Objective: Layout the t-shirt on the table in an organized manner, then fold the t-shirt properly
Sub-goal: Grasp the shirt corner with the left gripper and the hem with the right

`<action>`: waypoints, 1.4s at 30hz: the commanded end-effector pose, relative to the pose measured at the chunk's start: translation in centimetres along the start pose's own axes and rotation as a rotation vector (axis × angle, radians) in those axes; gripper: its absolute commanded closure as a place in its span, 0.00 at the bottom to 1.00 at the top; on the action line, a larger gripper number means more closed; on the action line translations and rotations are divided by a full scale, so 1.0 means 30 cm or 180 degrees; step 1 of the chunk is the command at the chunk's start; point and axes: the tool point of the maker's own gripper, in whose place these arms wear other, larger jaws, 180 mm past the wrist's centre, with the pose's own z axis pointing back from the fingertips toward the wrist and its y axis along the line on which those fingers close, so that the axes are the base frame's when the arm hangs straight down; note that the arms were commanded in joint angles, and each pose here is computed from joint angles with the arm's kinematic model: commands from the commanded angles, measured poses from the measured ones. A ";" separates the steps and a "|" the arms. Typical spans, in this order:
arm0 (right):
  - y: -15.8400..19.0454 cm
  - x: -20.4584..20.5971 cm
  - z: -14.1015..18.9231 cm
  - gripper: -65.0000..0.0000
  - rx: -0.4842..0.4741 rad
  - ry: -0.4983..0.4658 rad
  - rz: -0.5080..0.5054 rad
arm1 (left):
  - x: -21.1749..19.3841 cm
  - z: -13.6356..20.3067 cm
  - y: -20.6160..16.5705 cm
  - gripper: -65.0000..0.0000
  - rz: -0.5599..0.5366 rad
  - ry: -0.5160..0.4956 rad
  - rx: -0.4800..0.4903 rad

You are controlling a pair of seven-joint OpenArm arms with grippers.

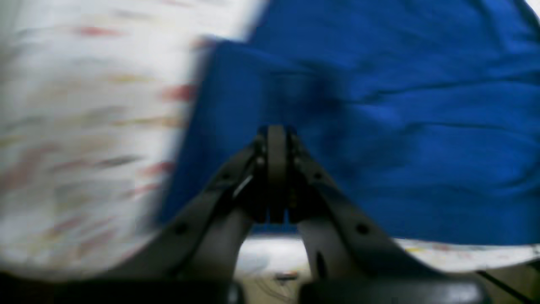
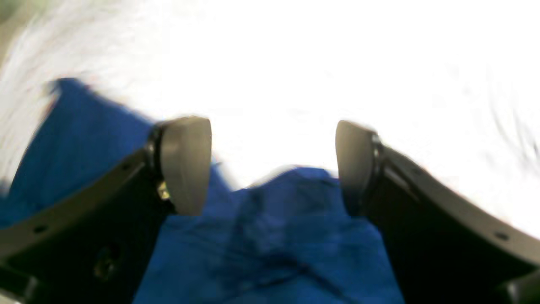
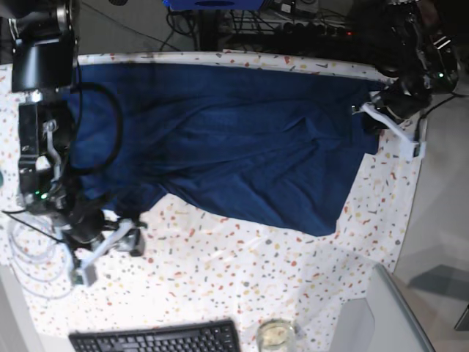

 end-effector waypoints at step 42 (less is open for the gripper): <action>-0.030 -0.254 -0.231 0.34 -0.0253 0.1683 0.2415 | -0.069 -0.104 -0.014 1.00 -0.0443 -0.0020 0.0253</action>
